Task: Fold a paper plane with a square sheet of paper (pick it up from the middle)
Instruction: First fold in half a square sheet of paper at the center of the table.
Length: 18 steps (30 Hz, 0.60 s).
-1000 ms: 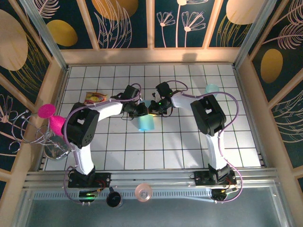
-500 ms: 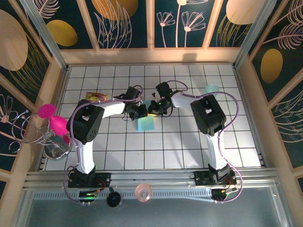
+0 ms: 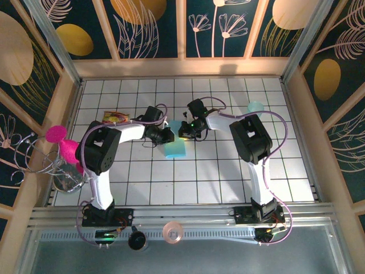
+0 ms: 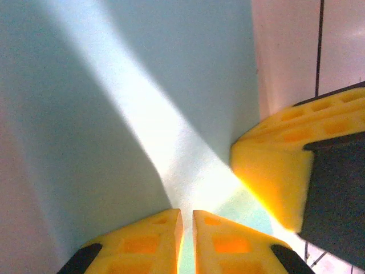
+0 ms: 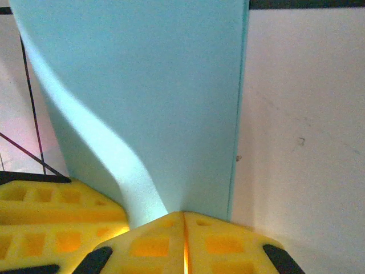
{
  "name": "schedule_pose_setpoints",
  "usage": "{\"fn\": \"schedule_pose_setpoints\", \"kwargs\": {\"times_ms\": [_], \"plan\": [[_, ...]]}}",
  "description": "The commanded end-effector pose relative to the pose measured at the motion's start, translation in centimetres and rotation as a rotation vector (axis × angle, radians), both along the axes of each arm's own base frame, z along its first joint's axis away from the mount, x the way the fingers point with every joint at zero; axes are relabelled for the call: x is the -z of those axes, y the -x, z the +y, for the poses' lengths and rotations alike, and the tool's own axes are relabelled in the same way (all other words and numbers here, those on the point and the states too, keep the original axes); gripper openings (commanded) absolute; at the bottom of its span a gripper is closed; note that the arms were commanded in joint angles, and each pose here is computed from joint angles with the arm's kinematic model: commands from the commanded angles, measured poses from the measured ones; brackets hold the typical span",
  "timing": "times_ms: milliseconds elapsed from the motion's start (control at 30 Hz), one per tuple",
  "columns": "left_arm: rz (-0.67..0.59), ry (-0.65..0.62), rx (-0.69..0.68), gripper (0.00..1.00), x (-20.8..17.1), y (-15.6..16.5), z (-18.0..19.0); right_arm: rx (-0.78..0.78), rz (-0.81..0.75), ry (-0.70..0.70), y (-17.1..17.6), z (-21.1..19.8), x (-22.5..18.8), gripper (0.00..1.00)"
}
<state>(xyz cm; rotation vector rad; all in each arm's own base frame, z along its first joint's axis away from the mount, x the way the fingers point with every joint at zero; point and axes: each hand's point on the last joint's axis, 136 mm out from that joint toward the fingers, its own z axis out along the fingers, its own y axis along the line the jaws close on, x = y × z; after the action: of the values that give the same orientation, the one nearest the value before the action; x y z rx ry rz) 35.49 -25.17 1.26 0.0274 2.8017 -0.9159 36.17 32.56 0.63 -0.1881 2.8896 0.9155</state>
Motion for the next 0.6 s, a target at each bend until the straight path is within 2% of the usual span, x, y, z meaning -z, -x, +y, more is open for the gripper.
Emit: {"fn": "schedule_pose_setpoints", "kwargs": {"times_ms": [0, 167, 267, 433, 567], "plan": [[0.122, -0.116, -0.043, 0.15, 2.9, 2.7, 4.5, 0.055, 0.204, 0.501, 5.7, -10.6, 11.5, 0.10], [0.109, -0.116, -0.088, 0.15, 1.9, 2.3, 6.6, 0.057, 0.203, 0.498, 5.7, -10.6, 11.6, 0.10], [0.061, -0.091, -0.091, 0.15, 0.0, 1.3, 6.3, 0.058, 0.200, 0.492, 5.6, -10.4, 11.5, 0.10], [0.000, 0.111, -0.080, 0.15, -4.1, -0.2, 2.8, 0.060, 0.199, 0.486, 5.5, -10.3, 11.5, 0.10], [-0.005, 0.184, -0.026, 0.15, -4.7, -0.3, -0.6, 0.062, 0.200, 0.484, 5.6, -10.3, 11.5, 0.10]]}}
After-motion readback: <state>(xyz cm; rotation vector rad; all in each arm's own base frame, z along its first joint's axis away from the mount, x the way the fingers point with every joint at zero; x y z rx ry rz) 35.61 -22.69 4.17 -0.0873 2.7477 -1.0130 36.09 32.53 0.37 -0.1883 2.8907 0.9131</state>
